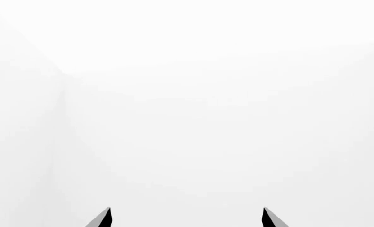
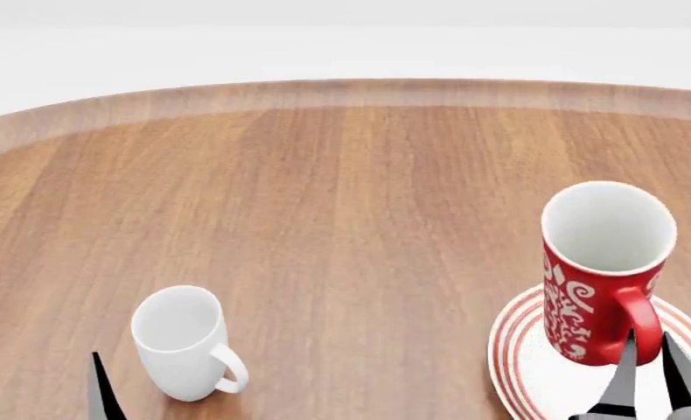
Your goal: Pick up the red mug and put it on the plate
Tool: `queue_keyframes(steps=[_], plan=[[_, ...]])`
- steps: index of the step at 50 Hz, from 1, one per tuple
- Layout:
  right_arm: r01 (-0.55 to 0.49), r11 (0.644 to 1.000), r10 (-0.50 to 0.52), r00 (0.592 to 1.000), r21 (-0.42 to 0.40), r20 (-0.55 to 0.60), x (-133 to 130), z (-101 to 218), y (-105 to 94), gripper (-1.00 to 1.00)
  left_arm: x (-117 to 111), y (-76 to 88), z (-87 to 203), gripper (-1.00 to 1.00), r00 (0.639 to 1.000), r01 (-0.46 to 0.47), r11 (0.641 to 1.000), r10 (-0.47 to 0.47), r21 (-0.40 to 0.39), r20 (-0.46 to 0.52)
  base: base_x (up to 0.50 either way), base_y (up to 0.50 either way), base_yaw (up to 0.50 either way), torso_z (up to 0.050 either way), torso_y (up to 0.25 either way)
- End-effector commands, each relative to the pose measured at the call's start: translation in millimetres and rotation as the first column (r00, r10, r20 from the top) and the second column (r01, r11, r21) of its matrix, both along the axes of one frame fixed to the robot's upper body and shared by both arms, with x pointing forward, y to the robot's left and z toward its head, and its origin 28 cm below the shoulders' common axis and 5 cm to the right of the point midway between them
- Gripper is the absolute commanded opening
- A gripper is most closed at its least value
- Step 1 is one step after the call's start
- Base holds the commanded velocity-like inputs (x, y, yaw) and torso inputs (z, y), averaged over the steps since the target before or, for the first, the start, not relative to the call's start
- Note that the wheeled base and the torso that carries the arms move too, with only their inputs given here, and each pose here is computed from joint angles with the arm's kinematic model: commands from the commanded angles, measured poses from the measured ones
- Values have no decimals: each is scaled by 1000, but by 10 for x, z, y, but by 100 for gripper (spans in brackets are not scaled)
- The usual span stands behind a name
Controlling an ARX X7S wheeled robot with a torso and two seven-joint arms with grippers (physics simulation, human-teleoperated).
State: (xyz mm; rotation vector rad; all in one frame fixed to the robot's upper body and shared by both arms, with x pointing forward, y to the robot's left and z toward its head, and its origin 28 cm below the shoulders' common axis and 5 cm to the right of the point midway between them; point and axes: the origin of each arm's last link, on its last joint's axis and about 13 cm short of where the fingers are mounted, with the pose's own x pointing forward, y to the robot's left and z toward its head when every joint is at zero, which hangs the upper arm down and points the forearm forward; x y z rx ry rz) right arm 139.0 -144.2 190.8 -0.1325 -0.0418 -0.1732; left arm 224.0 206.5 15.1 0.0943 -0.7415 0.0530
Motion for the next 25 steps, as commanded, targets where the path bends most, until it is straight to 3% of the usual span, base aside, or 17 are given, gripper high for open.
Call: queue_keyframes(steps=[1,18,25], plan=[[49,999,-49,998,3,35,48,63,-73,-100,1,-1,0,100,1000,6,1000,-6,-8,6,0,0,0,0,0],[49,999,-49,998,4,33,44,61,-66,-100,1,-1,0,100,1000,5,1000,-5,-6,5,0,0,0,0,0],[21,987,-3,994,-159,111,247,191,-233,-100,1,0,0,100,1000,6,1000,-6,0,4,0,0,0,0,0]])
